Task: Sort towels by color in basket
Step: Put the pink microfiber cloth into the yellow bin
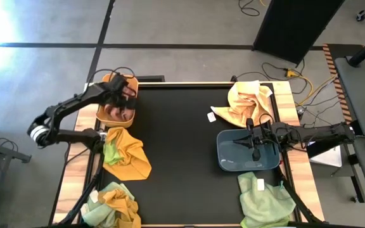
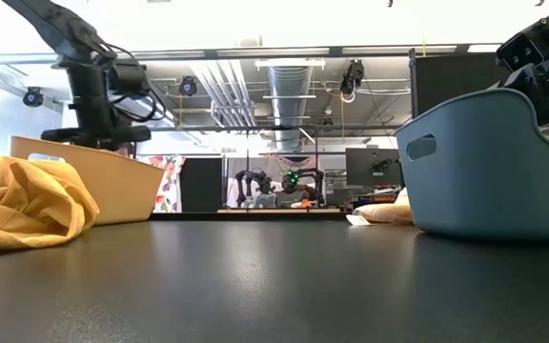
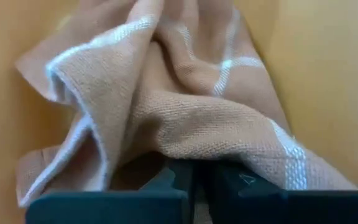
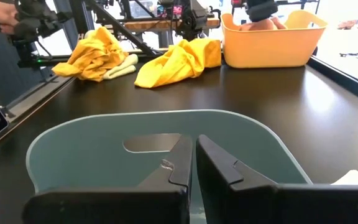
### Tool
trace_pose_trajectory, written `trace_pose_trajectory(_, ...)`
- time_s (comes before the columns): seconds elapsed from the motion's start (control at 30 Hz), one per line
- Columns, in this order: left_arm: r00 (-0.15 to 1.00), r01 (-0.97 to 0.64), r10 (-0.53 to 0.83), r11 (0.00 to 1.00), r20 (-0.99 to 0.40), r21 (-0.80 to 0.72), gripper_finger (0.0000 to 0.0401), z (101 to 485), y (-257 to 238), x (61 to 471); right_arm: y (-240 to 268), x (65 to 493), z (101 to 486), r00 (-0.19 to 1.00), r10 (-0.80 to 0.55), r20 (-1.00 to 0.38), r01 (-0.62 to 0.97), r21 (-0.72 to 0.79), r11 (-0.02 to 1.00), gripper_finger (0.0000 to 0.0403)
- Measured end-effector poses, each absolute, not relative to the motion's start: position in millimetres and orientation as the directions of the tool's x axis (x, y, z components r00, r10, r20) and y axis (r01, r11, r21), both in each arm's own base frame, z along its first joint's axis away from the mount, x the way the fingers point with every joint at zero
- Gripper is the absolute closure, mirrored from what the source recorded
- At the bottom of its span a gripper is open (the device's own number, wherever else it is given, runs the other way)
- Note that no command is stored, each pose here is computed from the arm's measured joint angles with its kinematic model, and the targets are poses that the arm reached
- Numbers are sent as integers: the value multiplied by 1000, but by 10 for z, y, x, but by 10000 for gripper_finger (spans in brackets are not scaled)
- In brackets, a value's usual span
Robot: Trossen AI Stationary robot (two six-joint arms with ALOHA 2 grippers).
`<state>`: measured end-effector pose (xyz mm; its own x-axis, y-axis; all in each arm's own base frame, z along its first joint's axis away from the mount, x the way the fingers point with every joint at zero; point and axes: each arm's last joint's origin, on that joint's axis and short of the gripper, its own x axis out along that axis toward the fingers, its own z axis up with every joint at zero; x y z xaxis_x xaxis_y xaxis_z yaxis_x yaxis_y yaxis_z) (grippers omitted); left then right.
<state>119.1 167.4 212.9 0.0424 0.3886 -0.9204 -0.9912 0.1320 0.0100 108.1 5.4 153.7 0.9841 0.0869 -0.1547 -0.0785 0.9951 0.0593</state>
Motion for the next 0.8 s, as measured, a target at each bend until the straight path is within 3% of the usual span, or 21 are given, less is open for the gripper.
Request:
trace_pose_trajectory(0.23, 37, -996, 371, 85, -928, -6, 392, 2213, 1733, 1241, 54, 1081, 1536, 984, 87, -155, -79, 59, 995, 390)
trace_pose_trajectory(0.5, 127, -989, 540, 9, -832, -145, 400, 2479, 1868, 1308, 54, 1081, 1536, 984, 87, -155, -79, 59, 995, 390)
trace_pose_trajectory(0.63, 14, -985, 588, -131, -809, -112, 401, 2361, 1959, 1283, 55, 1081, 1535, 984, 88, -155, -79, 59, 995, 390)
trace_pose_trajectory(0.8, -42, -979, 553, -189, -832, -76, 401, 2176, 2084, 1367, 54, 1081, 1535, 984, 87, -155, -79, 59, 995, 390)
